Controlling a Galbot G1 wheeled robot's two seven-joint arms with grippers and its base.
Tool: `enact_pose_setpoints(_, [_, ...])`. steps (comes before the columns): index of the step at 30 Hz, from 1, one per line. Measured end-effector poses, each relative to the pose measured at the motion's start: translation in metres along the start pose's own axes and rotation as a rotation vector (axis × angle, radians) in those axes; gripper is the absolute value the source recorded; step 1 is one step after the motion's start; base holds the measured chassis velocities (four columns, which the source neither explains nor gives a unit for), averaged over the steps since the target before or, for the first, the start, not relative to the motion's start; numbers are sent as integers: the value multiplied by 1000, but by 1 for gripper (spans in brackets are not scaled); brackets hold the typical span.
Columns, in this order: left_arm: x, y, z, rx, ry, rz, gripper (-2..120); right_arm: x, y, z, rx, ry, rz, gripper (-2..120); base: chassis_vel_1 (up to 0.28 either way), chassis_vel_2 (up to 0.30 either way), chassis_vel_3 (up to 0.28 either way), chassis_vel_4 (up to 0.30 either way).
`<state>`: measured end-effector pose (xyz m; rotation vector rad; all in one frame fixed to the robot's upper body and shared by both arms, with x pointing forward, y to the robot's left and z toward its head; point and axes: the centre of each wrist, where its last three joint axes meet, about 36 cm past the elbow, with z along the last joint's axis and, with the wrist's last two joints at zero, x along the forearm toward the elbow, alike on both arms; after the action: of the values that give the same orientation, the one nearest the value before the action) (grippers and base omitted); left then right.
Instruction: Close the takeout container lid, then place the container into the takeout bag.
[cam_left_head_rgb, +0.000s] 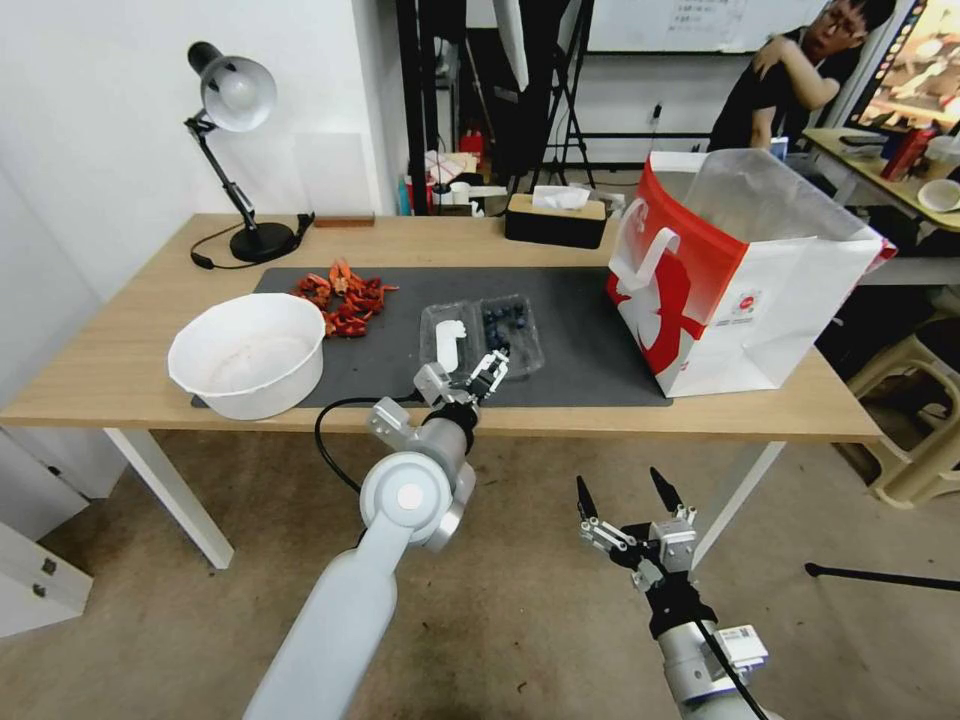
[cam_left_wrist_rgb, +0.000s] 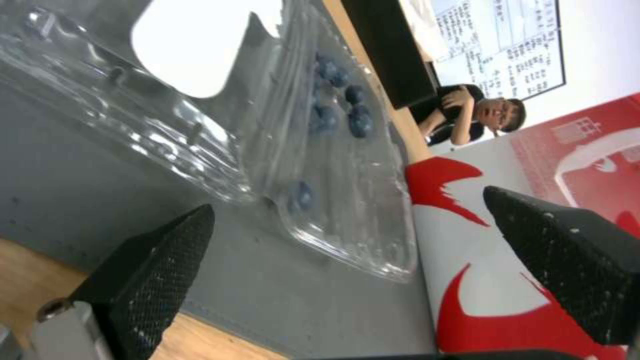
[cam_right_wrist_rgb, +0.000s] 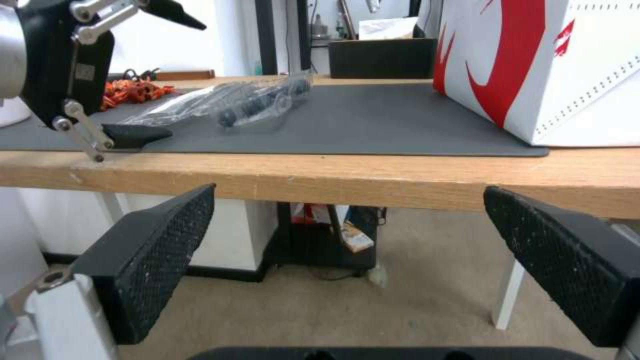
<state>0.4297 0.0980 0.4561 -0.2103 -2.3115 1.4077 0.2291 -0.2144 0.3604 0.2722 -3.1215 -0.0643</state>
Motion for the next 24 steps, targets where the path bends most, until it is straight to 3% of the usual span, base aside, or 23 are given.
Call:
enact_pose_setpoints(18, [-9,6,-7,29,-54,-52,100,3,0,3,1,5,-1,100,0,0,0,0])
enact_pose_setpoints(24, [-2,7,-7,62,-68,-17,100,3,0,5,2,10,0,100,0,0,0,0])
